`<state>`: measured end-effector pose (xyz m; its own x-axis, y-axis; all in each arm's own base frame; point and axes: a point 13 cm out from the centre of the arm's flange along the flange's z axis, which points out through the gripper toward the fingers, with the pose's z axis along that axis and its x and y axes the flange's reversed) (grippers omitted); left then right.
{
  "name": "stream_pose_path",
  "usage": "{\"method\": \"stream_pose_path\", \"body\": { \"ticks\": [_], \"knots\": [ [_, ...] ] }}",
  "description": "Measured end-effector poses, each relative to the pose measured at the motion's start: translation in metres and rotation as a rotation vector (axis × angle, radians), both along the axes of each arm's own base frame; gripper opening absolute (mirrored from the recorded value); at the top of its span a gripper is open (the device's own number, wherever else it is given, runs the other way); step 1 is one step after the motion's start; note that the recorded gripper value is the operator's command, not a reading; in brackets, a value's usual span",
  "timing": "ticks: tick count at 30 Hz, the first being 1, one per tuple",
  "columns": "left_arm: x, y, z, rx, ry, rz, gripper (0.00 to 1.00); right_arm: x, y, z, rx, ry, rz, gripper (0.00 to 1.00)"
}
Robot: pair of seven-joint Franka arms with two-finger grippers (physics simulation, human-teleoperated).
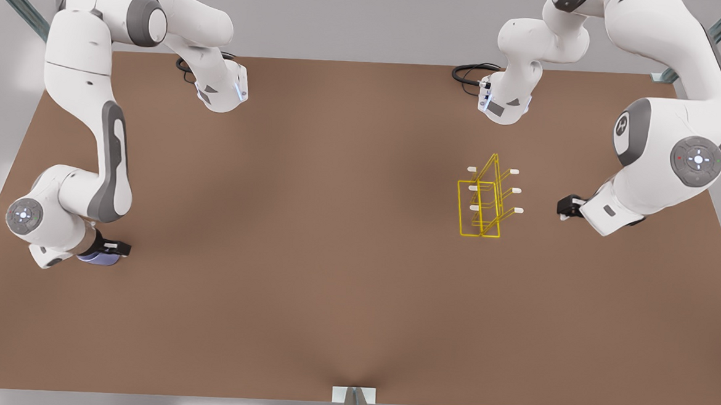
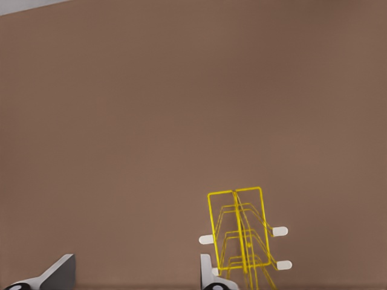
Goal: Place the cup on the cup holder
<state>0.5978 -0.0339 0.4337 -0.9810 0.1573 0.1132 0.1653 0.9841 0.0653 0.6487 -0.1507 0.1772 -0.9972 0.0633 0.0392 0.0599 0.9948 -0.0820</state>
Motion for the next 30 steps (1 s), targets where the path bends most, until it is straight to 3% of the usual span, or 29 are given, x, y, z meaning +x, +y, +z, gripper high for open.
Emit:
{"method": "stream_pose_path", "body": {
  "ticks": [13,30],
  "knots": [
    [0.001,0.0,-0.004,0.001,0.006,0.001,1.0,0.019,-0.028,-0.007,-0.017,-0.094,0.07,1.0],
    [-0.001,-0.001,-0.005,0.001,0.011,0.001,1.0,-0.019,-0.043,-0.062,0.024,-0.041,0.09,1.0]
  ]
}}
